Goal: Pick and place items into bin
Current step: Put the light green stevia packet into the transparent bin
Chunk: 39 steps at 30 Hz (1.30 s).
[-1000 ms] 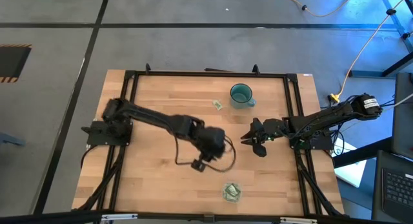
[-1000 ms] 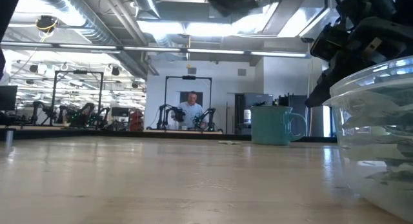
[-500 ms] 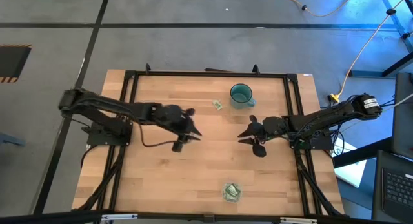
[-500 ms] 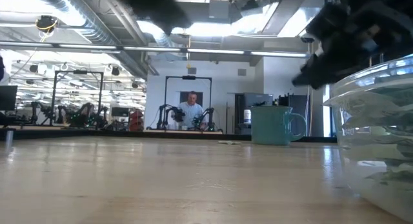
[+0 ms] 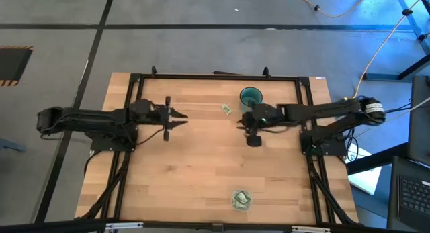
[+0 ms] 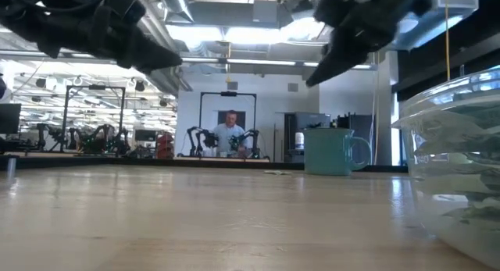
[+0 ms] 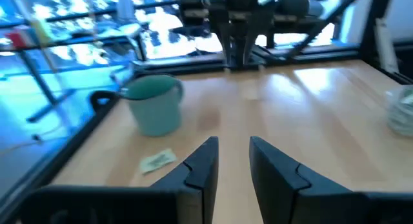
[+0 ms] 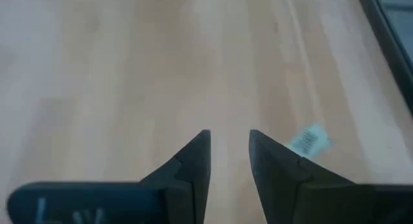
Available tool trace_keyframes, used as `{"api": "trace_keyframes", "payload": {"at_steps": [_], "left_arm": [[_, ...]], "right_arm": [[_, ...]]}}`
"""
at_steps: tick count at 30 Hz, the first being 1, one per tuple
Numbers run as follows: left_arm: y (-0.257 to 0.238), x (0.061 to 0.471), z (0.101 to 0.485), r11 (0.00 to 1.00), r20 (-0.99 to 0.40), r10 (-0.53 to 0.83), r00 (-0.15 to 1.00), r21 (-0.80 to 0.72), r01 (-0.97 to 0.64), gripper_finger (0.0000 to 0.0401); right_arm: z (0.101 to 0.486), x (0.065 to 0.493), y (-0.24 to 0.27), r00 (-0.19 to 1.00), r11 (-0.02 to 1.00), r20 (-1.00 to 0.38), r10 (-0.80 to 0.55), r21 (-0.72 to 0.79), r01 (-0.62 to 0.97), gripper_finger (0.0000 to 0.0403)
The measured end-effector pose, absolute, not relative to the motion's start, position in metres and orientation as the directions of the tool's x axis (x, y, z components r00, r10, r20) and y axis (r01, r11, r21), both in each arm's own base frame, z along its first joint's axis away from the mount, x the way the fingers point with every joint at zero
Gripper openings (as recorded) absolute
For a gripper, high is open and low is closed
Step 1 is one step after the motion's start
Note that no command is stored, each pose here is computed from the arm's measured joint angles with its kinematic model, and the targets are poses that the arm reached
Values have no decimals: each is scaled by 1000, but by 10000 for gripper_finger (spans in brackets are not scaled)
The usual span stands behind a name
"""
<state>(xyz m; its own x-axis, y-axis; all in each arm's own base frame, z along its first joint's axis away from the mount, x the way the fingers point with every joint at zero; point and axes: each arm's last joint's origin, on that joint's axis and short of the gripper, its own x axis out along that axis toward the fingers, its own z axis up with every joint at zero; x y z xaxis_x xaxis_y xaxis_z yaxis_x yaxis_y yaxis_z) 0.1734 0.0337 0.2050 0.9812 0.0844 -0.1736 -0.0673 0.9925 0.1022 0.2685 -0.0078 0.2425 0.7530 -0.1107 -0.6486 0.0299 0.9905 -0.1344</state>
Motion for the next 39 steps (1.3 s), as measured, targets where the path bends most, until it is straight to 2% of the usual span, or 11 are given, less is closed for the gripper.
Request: {"api": "trace_keyframes", "payload": {"at_steps": [9, 21, 39], "left_arm": [[46, 156, 204, 980, -123, 179, 976, 109, -166, 82], [50, 155, 203, 974, -132, 207, 969, 125, -191, 81], [50, 154, 197, 975, -198, 204, 959, 125, -181, 77]], "right_arm": [[227, 324, -73, 553, 980, -809, -197, -154, 123, 109], [174, 375, -131, 268, 992, -956, -118, -104, 67, 109], [136, 388, -145, 173, 998, -984, -41, -31, 61, 108]]}}
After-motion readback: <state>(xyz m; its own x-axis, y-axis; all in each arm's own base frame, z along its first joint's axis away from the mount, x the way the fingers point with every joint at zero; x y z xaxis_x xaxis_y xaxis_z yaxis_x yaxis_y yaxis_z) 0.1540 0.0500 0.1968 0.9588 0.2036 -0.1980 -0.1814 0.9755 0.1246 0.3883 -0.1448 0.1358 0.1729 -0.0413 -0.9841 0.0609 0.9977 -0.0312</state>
